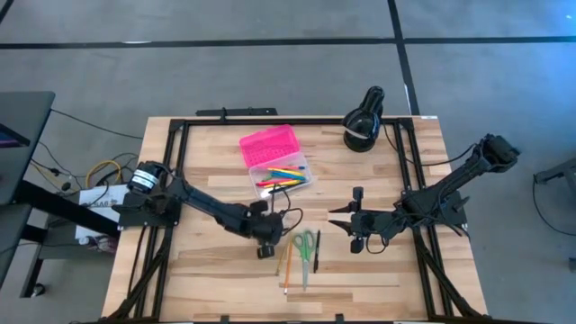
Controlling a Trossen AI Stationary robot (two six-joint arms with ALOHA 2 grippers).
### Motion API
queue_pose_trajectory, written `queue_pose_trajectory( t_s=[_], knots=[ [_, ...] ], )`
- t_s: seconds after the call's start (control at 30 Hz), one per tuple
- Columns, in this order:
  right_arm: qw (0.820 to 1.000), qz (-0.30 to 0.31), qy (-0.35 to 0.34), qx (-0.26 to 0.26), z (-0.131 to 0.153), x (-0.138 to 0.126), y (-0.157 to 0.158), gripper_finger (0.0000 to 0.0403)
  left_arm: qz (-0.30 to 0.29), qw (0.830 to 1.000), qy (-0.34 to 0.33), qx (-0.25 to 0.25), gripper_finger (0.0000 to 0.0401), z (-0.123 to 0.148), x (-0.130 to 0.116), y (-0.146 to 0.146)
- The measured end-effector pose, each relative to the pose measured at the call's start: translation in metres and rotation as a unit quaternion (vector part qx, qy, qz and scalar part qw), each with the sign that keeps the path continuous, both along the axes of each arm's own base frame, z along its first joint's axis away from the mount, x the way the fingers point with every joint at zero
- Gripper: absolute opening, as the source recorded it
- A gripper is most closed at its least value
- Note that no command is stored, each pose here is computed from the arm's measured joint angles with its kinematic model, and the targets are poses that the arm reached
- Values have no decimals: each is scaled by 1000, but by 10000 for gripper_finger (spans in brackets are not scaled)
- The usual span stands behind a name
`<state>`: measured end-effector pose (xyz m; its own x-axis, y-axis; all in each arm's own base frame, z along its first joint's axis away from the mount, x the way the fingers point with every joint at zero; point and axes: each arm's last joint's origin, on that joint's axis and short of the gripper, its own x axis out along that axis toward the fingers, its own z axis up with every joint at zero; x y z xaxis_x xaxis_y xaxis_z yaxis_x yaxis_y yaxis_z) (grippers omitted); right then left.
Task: Pick & place school supplies into a supply box
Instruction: Put the left black pen into the pink supply box
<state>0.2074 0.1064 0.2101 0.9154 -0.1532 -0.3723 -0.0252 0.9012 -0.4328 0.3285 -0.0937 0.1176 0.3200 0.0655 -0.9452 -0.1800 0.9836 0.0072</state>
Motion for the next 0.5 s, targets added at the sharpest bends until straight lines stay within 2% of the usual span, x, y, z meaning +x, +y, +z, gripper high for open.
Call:
queue_pose_trajectory(
  t_s=[0.17, 0.5],
  knots=[
    [1000, 0, 1, -1, 0, 0, 0, 118, -13, 999, 33, -24, 54, 4, 3, 12],
    [1000, -3, 10, 0, -2, -1, -1, 118, -9, 999, 33, 9, 51, 4, 2, 16]
  ],
)
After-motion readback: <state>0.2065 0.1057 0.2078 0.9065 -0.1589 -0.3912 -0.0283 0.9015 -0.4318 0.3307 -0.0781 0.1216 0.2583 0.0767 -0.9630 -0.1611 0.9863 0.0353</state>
